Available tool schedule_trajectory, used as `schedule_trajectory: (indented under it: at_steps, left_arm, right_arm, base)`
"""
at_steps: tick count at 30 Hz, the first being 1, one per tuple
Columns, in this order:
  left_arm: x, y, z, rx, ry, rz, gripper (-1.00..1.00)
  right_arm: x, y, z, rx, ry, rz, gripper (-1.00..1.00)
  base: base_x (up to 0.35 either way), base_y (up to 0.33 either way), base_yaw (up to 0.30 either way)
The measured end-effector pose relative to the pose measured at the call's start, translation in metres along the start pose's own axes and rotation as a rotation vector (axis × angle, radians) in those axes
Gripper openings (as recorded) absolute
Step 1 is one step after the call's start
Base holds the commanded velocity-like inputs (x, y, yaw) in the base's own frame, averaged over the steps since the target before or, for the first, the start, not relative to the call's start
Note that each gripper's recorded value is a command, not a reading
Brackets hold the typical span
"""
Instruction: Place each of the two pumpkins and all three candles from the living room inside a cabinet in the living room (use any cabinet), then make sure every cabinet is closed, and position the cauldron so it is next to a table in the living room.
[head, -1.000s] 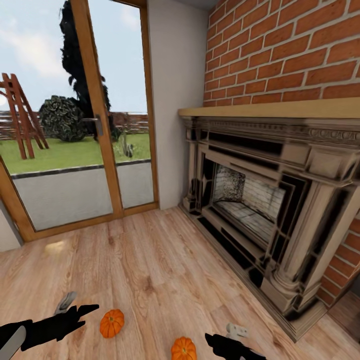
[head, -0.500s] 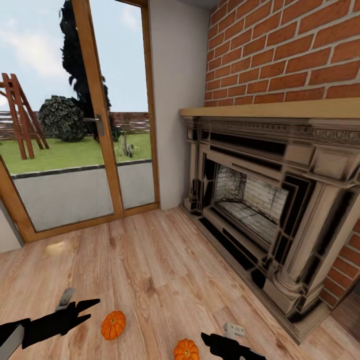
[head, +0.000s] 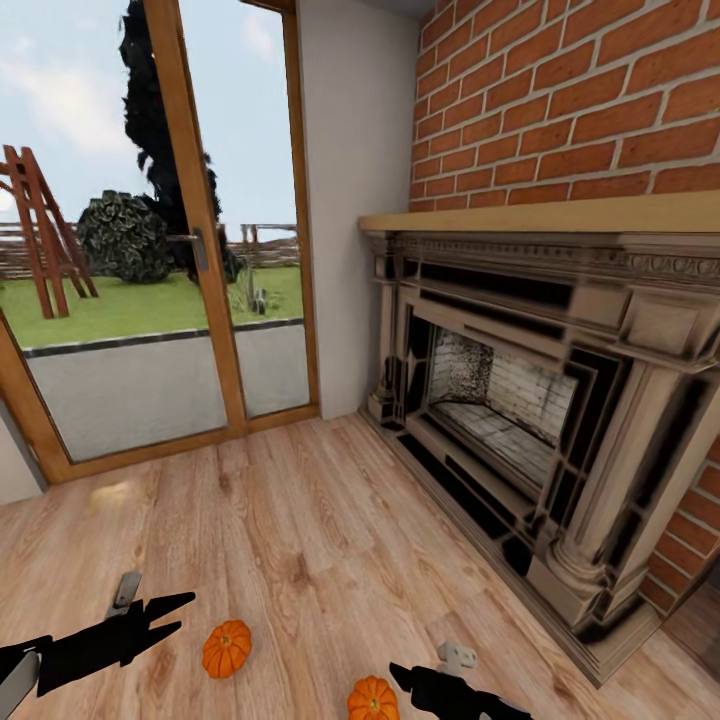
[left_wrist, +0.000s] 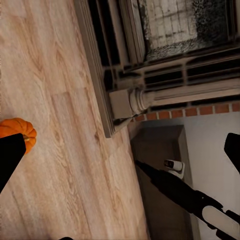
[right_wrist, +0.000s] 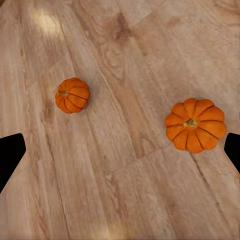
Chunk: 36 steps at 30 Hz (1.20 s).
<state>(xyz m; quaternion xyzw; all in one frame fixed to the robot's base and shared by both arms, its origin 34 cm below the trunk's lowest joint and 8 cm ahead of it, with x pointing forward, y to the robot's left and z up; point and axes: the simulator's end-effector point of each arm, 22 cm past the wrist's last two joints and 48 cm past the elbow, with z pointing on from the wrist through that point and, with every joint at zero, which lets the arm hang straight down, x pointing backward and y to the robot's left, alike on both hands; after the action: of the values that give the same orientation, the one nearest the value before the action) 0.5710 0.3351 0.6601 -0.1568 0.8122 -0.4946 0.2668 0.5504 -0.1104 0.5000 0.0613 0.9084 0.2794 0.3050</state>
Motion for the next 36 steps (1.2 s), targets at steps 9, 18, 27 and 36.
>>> schedule_trajectory:
  at_steps: [9,18,27,36]
  left_arm:
    - [-0.009,0.001,-0.011,0.056,-0.024,-0.001,1.00]
    - [-0.031,-0.011,-0.030,0.105,-0.063,-0.015,1.00]
    - [-0.041,-0.030,-0.025,0.161,-0.055,0.018,1.00]
    - [-0.038,-0.017,-0.022,0.168,-0.072,0.018,1.00]
  right_arm:
    - [0.010,-0.009,0.010,-0.005,-0.003,0.000,1.00]
    - [0.012,-0.010,0.012,-0.009,-0.004,0.001,1.00]
    - [0.023,-0.020,0.022,-0.010,-0.006,0.001,1.00]
    - [0.034,-0.029,0.033,-0.010,-0.013,-0.002,1.00]
  base:
    - [0.000,0.000,0.000]
    - [0.000,0.000,0.000]
    - [0.000,0.000,0.000]
    - [0.000,0.000,0.000]
